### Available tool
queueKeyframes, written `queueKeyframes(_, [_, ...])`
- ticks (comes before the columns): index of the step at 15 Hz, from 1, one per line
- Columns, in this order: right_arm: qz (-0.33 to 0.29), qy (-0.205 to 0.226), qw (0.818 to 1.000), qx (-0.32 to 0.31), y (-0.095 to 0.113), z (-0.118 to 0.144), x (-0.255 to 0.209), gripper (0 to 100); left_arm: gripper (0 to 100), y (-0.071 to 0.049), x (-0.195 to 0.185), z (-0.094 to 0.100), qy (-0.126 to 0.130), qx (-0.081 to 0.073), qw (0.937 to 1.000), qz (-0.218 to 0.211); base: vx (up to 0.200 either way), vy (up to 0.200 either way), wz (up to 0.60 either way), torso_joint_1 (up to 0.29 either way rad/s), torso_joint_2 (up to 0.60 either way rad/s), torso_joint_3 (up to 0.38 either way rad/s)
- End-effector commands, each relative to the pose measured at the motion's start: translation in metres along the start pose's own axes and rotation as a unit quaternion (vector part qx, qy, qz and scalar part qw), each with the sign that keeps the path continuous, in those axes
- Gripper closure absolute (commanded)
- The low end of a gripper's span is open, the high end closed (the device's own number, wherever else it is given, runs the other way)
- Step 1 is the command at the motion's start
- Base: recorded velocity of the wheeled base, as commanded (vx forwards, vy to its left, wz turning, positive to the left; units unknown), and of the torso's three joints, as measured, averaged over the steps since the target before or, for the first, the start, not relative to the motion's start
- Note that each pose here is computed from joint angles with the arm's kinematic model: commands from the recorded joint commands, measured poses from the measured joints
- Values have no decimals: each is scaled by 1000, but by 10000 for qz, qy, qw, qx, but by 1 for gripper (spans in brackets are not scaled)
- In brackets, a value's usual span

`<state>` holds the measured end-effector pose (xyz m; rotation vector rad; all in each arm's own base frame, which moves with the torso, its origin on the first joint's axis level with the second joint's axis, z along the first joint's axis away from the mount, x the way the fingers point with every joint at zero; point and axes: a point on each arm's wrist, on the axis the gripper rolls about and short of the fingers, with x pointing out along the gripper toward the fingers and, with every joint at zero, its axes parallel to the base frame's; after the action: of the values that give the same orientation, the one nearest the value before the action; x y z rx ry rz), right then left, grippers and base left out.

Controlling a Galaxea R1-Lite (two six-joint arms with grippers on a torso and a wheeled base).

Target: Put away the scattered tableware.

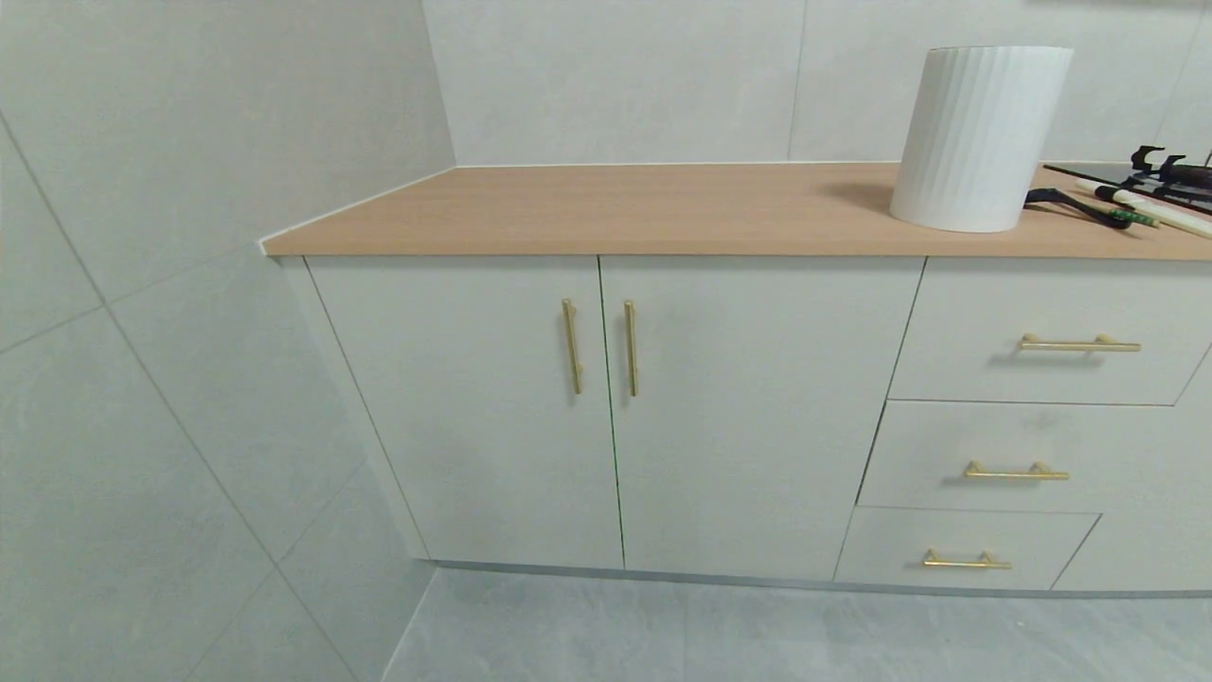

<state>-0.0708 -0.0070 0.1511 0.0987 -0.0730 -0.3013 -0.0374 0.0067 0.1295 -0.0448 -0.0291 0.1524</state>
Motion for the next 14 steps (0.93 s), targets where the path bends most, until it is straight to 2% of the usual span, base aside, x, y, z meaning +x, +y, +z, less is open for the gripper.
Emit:
queueKeyframes(1, [-45,186,9998,-44,1,-15,6,0,0,-1,4,-35,109,319,9991,264,0,0,0,0,0,0])
queueKeyframes(2, [-50,325,9994,-103,1,-25,11,0,0,-2,9,-45,86,331,9990,279,0,0,0,0,0,0])
queueKeyframes(3, [14,302,9995,-92,3,-31,16,0,0,-2,12,-50,-64,319,9991,262,0,0,0,0,0,0])
queueKeyframes(5, [522,138,9985,-132,8,-52,31,0,0,-3,12,-51,-62,328,9994,32,0,0,0,0,0,0])
queueKeyframes(7, [893,-28,9946,-521,11,-72,40,0,0,-5,12,-51,-43,309,9989,-344,0,0,0,0,0,0])
queueKeyframes(8, [1101,119,9922,-580,11,-75,40,0,0,-6,12,-54,98,315,9976,-602,0,0,0,0,0,0])
queueKeyframes(9, [1179,92,9913,-573,12,-74,40,0,0,-6,12,-55,152,326,9971,-671,0,0,0,0,0,0])
queueKeyframes(10, [1399,115,9884,-573,13,-75,40,0,0,-6,12,-55,152,326,9971,-671,0,0,0,0,0,0])
queueKeyframes(11, [1596,346,9846,-624,13,-80,39,0,0,-6,12,-55,147,287,9972,-670,0,0,0,0,0,0])
queueKeyframes(12, [1637,442,9836,-612,13,-80,40,0,0,-6,12,-55,153,195,9975,-669,0,0,0,0,0,0])
queueKeyframes(14, [1650,482,9832,-610,14,-80,41,0,0,-6,12,-55,146,195,9974,-677,0,0,0,0,0,0])
